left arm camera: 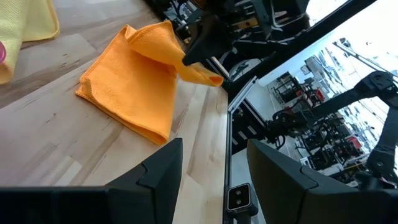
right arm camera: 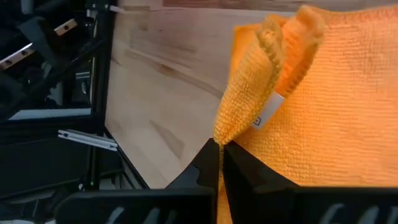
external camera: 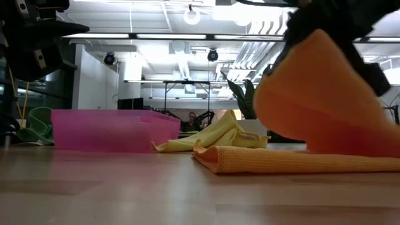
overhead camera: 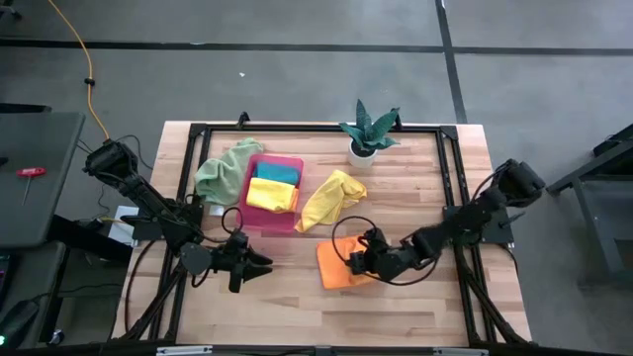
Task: Fold microfiber towels
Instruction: Fold the orange microfiber cloth
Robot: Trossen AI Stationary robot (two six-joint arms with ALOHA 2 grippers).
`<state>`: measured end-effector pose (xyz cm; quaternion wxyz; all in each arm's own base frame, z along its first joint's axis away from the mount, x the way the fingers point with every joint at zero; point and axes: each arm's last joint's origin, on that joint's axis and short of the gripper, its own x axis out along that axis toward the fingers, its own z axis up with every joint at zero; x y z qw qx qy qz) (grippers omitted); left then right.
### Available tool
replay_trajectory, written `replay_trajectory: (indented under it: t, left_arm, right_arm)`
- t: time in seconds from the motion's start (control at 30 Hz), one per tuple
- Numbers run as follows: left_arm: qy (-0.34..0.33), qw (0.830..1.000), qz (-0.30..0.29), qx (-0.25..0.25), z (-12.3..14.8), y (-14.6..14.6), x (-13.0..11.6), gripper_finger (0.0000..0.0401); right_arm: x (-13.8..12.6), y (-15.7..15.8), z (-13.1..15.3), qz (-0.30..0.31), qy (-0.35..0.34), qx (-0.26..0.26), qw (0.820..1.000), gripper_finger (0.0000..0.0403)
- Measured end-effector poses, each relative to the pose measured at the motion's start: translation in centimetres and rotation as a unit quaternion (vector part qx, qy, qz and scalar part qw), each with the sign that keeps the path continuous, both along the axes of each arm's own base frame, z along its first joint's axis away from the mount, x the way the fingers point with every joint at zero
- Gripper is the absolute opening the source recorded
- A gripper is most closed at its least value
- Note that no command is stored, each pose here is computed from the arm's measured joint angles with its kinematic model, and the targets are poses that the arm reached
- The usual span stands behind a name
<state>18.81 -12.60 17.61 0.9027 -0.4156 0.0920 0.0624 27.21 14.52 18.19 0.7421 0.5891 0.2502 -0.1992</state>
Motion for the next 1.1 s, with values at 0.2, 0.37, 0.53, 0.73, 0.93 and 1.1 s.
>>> replay_trajectory:
  t: [0.2, 0.37, 0.53, 0.73, 0.93, 1.1]
  left_arm:
    - [0.002, 1.0, 0.0, 0.001, 0.0, 0.0, 0.0, 0.017]
    - [0.003, 1.0, 0.0, 0.002, -0.1, 0.0, 0.0, 0.017]
    - [0.005, 1.0, 0.0, 0.004, -0.1, 0.0, 0.0, 0.017]
    - [0.008, 1.0, -0.001, 0.006, -0.2, 0.0, 0.0, 0.017]
    - [0.008, 1.0, -0.002, 0.006, -0.2, 0.0, 0.0, 0.017]
    - [0.008, 1.0, -0.002, 0.006, -0.2, 0.0, 0.0, 0.017]
  right_arm:
    - [2.1, 0.2, 0.1, 0.031, 0.006, -0.015, 0.999, 0.0]
    - [3.4, 0.6, -0.1, 0.051, 0.013, -0.009, 0.999, 0.0]
    - [4.2, 0.8, -0.5, 0.052, 0.022, 0.003, 0.998, 0.0]
    - [4.7, 0.5, -1.5, 0.013, 0.033, 0.008, 0.999, 0.0]
    - [4.9, 0.1, -1.9, 0.001, 0.037, 0.003, 0.999, 0.0]
    - [5.1, -0.4, -1.9, -0.008, 0.035, -0.002, 0.999, 0.0]
